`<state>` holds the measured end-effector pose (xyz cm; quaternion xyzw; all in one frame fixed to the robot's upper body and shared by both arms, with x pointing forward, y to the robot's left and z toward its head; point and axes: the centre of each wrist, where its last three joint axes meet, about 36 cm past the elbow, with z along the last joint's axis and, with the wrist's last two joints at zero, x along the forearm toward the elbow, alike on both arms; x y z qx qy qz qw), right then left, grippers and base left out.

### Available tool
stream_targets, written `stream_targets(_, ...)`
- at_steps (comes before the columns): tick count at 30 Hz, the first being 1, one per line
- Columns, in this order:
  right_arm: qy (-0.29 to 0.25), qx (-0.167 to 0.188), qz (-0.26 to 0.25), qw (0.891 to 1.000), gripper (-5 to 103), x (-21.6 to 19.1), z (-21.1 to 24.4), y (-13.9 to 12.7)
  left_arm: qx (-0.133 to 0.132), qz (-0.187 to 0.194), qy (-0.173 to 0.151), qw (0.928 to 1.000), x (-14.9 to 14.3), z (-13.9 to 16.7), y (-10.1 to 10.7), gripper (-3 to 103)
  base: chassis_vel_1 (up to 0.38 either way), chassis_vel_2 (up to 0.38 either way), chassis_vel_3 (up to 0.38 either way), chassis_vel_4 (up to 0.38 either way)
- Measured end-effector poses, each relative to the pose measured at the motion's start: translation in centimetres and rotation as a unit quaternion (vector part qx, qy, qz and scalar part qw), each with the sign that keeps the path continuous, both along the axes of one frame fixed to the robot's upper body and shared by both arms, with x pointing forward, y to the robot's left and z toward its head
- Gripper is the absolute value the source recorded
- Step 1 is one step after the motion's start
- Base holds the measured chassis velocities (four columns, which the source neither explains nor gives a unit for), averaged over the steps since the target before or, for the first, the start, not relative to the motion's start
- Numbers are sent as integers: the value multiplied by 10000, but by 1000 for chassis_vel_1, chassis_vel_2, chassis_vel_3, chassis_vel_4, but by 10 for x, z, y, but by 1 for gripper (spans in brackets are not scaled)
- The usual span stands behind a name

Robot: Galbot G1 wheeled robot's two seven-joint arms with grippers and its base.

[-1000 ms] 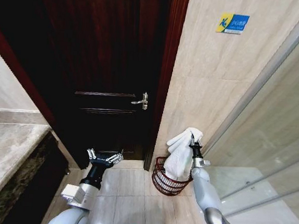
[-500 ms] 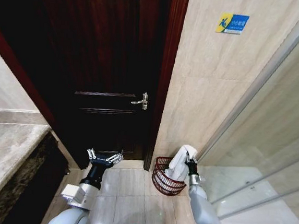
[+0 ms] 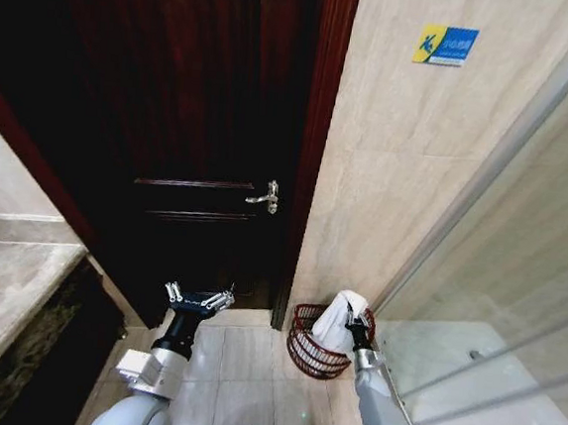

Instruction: Discard the used towel into the hamper.

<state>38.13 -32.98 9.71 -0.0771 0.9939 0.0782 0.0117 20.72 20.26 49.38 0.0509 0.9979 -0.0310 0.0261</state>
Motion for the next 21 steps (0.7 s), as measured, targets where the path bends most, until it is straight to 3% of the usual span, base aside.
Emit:
stream_targets(8, 940, -201, 396, 9946, 8, -39, -14, -20, 0, 0, 0, 10000, 0, 0, 0, 100, -64, 91, 76, -45)
stream_targets(13, 1374, -399, 633, 9877, 8, -38, -9, -30, 0, 0, 1, 10000, 0, 0, 0, 100, 36, -44, -35, 28)
stream_targets(20, 2513, -617, 1028, 9605, 8, -19, 1, -43, 0, 0, 1, 10000, 0, 0, 0, 100, 7, -3, -5, 7)
stream_targets(21, 2513, -617, 1028, 9605, 8, -19, 1, -43, 0, 0, 1, 10000, 0, 0, 0, 100, 0, 0, 0, 0)
